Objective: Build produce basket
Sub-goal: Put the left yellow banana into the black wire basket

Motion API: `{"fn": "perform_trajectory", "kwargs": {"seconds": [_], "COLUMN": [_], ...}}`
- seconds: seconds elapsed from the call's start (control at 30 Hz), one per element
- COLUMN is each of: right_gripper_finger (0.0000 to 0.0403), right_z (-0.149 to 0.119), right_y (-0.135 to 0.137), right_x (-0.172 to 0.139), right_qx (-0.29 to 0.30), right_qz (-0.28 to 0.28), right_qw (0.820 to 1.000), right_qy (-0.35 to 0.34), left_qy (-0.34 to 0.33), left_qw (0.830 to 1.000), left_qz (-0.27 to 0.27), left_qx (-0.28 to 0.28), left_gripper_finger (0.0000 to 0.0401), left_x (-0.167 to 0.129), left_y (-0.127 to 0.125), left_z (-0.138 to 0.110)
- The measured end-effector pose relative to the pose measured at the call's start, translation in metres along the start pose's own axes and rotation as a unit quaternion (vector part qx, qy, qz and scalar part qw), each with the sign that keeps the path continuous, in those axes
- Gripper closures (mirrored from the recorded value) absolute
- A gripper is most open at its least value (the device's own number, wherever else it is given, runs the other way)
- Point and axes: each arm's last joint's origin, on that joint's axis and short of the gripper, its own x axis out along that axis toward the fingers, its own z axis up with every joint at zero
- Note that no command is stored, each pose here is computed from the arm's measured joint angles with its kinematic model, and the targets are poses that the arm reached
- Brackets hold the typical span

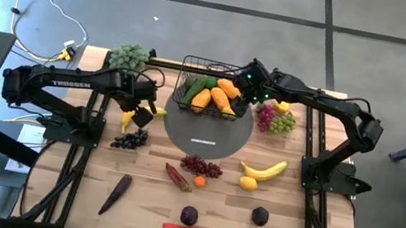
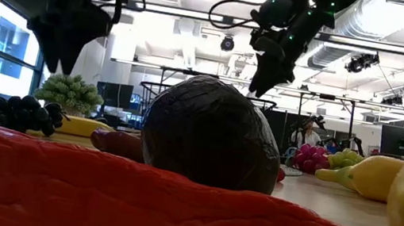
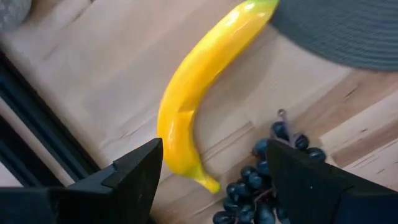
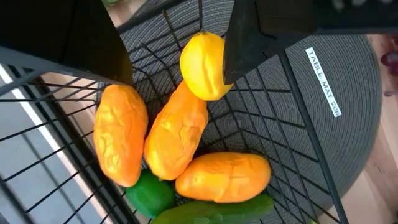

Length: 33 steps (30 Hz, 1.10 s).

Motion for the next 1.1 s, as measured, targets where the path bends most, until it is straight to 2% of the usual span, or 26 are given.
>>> {"fn": "perform_trajectory", "kwargs": {"seconds": [0.27, 0.53, 0.8, 1.1], "right_gripper_finger": [0.0171, 0.0171, 0.0171, 0.0171], "right_z": [0.001, 0.001, 0.001, 0.001], "right_y": [-0.001, -0.001, -0.001, -0.001], "right_x": [-0.004, -0.004, -0.004, -0.004], "right_qx": [0.001, 0.006, 0.031, 0.040], "right_qz": [-0.001, -0.001, 0.000, 0.000], "right_qw": [1.000, 1.000, 0.999, 0.999], "right_qy": [-0.007, -0.007, -0.007, -0.007], "left_qy": [0.042, 0.065, 0.051, 0.085], "left_qw": [0.997, 0.994, 0.996, 0.991], "left_qz": [0.015, 0.037, 0.022, 0.075], "left_qx": [-0.066, -0.076, -0.073, -0.078], "left_gripper_finger": [0.0126, 0.0126, 0.0126, 0.0126], "left_x": [0.021, 0.038, 0.053, 0.074], "left_y": [0.010, 0.014, 0.012, 0.007], "left_z": [-0.008, -0.019, -0.020, -0.015]}}
